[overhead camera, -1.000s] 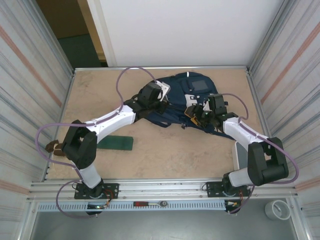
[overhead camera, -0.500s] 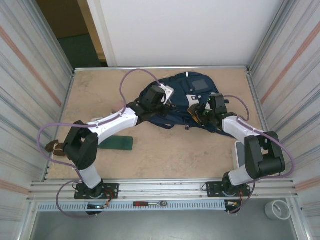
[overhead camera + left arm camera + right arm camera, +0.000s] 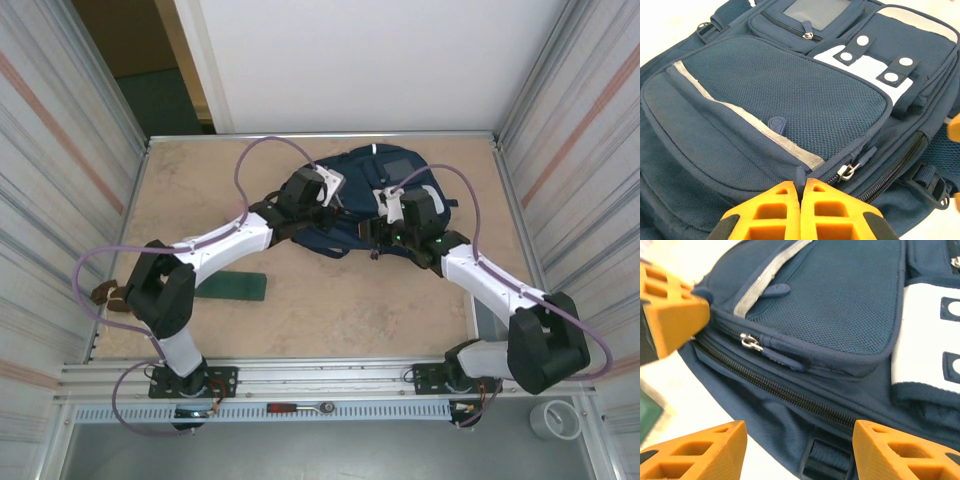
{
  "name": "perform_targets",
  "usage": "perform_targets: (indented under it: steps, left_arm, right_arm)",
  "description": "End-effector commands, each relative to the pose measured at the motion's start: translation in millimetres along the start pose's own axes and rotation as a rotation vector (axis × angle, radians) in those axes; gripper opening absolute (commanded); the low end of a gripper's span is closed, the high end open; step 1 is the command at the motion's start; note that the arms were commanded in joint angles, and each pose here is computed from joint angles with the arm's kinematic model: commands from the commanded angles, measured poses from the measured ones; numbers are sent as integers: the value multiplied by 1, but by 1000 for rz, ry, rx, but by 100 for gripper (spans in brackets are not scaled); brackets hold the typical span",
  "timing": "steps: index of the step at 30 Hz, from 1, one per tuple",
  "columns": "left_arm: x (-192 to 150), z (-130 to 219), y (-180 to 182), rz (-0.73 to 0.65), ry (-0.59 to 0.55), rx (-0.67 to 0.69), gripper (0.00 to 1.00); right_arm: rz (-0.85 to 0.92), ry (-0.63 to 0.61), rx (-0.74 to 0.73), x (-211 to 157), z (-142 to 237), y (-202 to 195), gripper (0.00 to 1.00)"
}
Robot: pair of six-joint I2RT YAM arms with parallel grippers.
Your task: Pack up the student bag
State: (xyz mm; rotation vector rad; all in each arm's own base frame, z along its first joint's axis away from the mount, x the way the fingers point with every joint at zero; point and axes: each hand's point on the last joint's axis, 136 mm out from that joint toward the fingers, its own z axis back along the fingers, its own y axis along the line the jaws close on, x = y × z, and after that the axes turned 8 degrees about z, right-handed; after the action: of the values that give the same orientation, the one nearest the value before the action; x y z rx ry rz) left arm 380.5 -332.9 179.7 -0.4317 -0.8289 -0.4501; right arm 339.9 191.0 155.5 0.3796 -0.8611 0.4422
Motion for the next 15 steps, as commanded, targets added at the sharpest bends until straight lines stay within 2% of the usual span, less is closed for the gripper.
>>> perform_targets:
  steps: [1, 10, 15]
  left_arm:
    - [33, 17, -14, 39, -82, -83, 0]
    - [30, 14, -12, 48, -61, -91, 0]
    - [30, 13, -12, 53, -58, -94, 0]
  right_arm:
    - [225, -46, 20, 13, -8, 5, 56]
    - [301, -27, 46, 9, -34, 11, 58]
    - [330, 1, 41, 3, -48, 15, 53]
